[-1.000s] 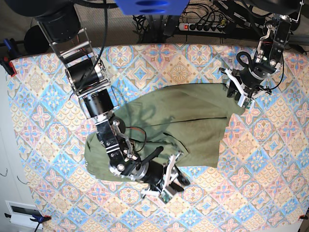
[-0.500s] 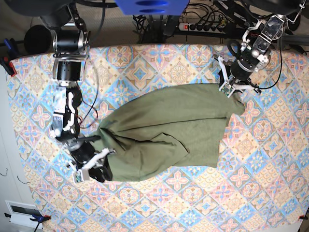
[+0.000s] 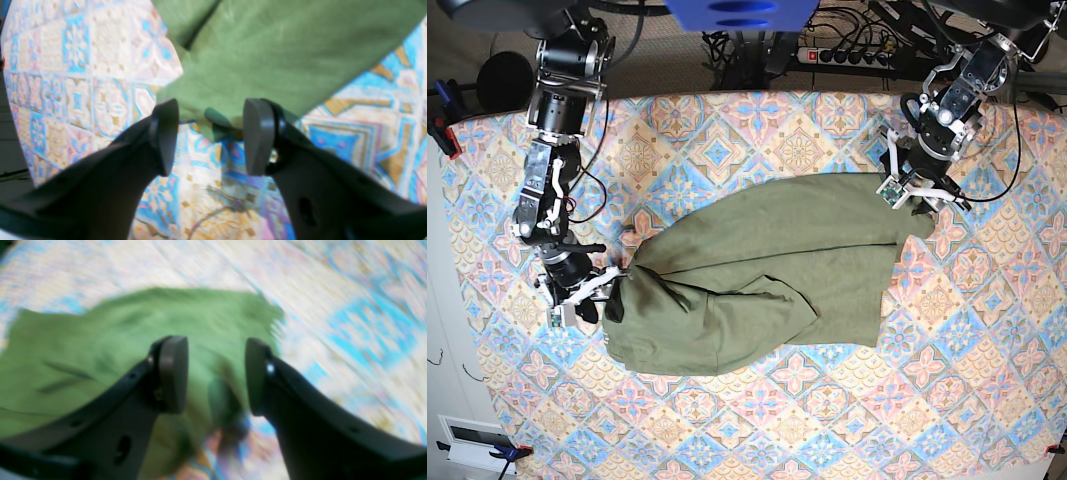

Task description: Layout the t-shirt on the table in an organized manner, then fold the t-shirt properly

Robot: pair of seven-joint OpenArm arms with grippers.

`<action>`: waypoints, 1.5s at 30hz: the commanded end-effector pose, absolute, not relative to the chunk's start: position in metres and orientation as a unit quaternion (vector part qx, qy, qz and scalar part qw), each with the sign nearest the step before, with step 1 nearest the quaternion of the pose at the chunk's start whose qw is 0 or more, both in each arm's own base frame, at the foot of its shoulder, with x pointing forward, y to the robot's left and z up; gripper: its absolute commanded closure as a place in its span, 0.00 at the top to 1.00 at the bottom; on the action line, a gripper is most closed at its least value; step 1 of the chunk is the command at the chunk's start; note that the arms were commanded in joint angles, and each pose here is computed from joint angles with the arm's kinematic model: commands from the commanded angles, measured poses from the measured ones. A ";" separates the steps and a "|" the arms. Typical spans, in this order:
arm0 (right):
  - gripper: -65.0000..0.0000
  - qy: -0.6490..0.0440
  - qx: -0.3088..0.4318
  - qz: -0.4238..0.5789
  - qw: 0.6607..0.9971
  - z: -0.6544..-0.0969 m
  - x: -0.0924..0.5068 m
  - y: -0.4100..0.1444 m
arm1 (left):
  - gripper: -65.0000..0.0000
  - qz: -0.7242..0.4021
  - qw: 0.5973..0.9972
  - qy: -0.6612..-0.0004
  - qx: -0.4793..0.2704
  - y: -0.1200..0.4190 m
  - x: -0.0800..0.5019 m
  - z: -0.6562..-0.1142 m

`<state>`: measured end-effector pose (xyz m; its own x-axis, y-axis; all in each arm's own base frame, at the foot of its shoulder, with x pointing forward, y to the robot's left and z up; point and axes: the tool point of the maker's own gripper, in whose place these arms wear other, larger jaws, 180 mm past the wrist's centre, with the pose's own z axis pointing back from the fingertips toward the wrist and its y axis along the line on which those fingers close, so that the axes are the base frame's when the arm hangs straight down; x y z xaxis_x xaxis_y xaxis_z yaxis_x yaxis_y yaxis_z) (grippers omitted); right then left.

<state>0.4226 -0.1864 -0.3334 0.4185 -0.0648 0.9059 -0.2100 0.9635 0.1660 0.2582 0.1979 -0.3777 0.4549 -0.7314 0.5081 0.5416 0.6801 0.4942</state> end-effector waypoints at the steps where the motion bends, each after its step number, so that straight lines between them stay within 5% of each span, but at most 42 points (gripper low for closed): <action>1: 0.45 -0.580 0.136 0.045 0.802 -0.301 0.438 -0.186 | 0.41 -0.375 0.834 -0.380 0.140 0.200 0.268 -0.366; 9: 0.45 -0.583 0.155 0.208 0.770 -0.268 0.448 -0.088 | 0.36 -0.267 0.883 -0.382 0.045 0.193 0.261 -0.368; 18: 0.46 -0.525 0.075 0.398 0.749 -0.295 0.458 0.022 | 0.36 -0.083 0.908 -0.405 -0.061 0.225 0.267 -0.339; 31: 0.46 -0.433 0.100 0.449 0.776 -0.358 0.447 0.075 | 0.36 -0.025 0.906 -0.414 -0.082 0.243 0.265 -0.328; 45: 0.46 -0.434 0.131 0.439 0.776 -0.366 0.439 0.099 | 0.36 -0.026 0.905 -0.417 -0.082 0.243 0.268 -0.326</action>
<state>0.4218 0.0854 -0.3967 0.2954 0.6063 0.7384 -0.8010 0.5784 -0.1545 0.2598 0.2396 -0.3386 0.6837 0.0355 0.7289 0.1037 0.9840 -0.1452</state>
